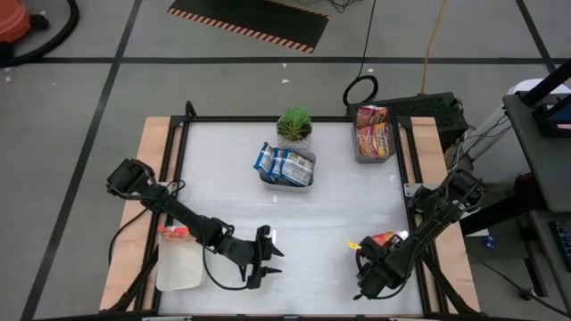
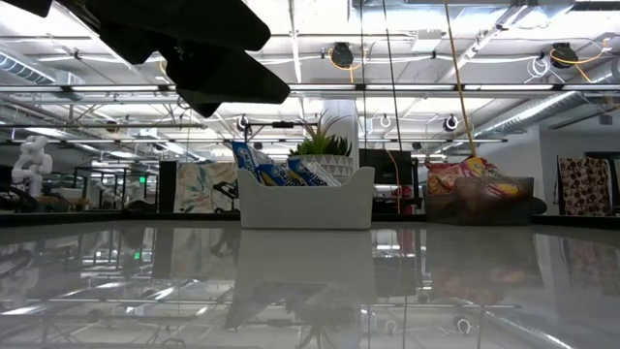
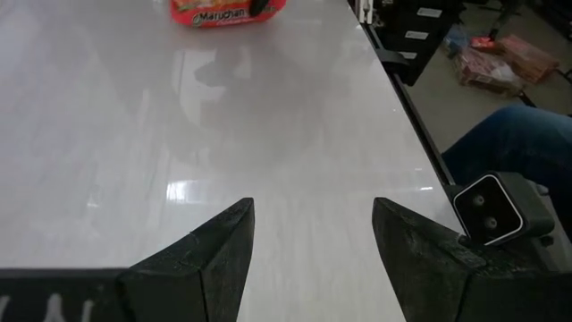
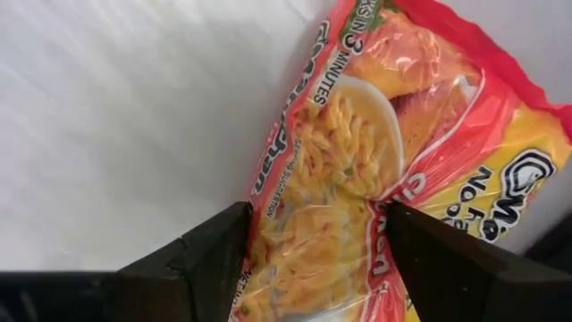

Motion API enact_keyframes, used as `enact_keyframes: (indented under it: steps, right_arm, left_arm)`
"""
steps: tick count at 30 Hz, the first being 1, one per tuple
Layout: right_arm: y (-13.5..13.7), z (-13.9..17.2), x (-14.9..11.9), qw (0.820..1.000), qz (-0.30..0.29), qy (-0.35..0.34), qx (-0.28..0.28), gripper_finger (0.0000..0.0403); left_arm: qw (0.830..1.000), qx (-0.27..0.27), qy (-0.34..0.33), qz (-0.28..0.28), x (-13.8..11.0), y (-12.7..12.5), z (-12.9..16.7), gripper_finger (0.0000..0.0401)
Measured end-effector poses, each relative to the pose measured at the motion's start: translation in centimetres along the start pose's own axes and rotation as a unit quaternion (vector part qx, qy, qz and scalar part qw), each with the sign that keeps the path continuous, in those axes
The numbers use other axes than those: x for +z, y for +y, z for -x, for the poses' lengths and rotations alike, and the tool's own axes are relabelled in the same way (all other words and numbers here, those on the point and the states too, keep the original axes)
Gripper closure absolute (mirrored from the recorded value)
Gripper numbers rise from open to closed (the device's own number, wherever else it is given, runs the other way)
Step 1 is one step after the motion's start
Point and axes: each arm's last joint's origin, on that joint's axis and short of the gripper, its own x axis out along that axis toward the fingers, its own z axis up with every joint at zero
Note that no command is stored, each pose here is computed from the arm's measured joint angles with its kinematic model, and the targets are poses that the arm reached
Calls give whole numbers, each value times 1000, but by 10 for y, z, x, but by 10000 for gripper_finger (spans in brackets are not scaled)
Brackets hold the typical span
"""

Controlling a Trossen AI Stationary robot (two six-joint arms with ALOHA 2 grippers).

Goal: Sort Maruchan noodles
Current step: Put the orange noodle pack into the white bin

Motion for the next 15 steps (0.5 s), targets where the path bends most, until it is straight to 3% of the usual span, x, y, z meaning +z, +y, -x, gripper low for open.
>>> enact_keyframes:
  steps: [8, 15]
  right_arm:
    - [11, 1, 24, 994, 31, -90, 51, 149]
    - [27, 16, 45, 969, 45, -183, 162, 149]
  left_arm:
    - [1000, 3, -1, 0, 1, 2, 0, 169]
    - [1000, 4, -1, 1, 1, 3, -1, 169]
